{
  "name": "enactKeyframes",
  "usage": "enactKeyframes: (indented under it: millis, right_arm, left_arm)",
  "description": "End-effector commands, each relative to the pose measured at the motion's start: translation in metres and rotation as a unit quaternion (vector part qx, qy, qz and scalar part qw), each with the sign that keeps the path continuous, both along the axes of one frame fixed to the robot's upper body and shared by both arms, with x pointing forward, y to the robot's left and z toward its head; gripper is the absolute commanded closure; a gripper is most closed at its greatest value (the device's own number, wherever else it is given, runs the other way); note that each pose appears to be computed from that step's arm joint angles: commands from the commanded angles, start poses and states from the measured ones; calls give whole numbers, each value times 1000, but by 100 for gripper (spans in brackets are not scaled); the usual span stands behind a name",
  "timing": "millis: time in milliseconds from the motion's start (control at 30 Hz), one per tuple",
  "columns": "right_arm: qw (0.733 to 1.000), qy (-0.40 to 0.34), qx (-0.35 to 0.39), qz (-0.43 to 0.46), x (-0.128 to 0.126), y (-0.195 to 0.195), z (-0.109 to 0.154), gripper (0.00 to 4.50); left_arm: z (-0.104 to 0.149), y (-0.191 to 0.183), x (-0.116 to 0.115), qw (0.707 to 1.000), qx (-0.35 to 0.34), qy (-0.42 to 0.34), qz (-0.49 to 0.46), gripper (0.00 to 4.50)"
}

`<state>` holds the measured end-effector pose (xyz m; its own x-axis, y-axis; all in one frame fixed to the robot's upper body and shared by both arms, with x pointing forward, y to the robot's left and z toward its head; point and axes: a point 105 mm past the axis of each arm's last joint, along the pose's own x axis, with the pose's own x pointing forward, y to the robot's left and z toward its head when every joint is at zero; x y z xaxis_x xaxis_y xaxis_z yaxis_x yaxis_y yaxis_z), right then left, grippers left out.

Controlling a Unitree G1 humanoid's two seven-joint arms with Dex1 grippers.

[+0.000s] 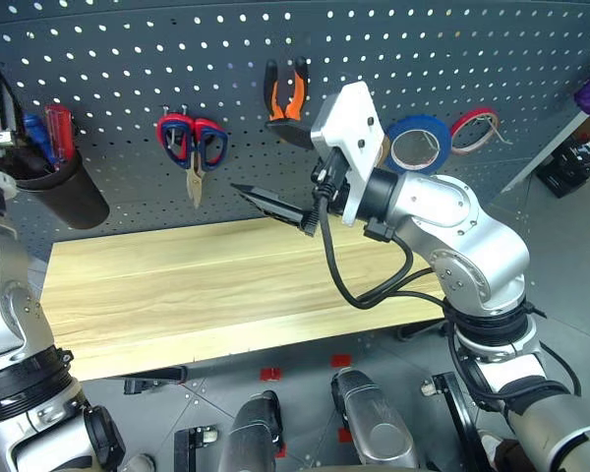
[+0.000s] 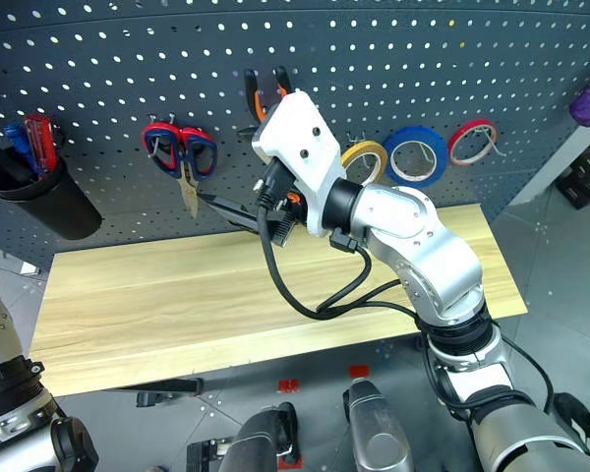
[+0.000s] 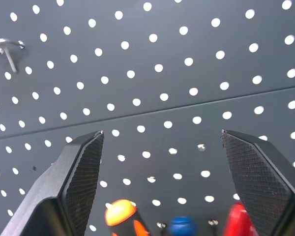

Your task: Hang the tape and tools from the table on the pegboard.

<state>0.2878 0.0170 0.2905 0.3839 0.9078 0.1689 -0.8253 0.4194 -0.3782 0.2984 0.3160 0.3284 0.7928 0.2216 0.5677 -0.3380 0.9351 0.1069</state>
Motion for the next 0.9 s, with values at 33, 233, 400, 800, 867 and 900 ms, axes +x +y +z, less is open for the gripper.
enactKeyframes:
  millis: [33,233,400,800,867,900]
  right_arm:
    - [999,-20,40,-28,1,-15,8,0]
    - [998,18,58,-4,-13,-27,-32,0]
    - [990,98,53,-80,13,-51,-95,0]
    - [933,131,11,-334,75,-130,-203,0]
    - [922,135,7,-362,82,-144,-212,0]
    - [917,138,8,-375,85,-150,-215,0]
  left_arm:
    - [-4,-43,-1,999,23,29,-40,48]
    - [-68,-57,-21,991,-18,124,-51,48]
    - [-131,-52,-38,975,-59,206,-56,48]
    - [-200,-26,-57,963,-115,242,13,48]
    - [-203,-24,-56,963,-117,241,18,48]
    - [-204,-24,-55,964,-117,239,15,48]
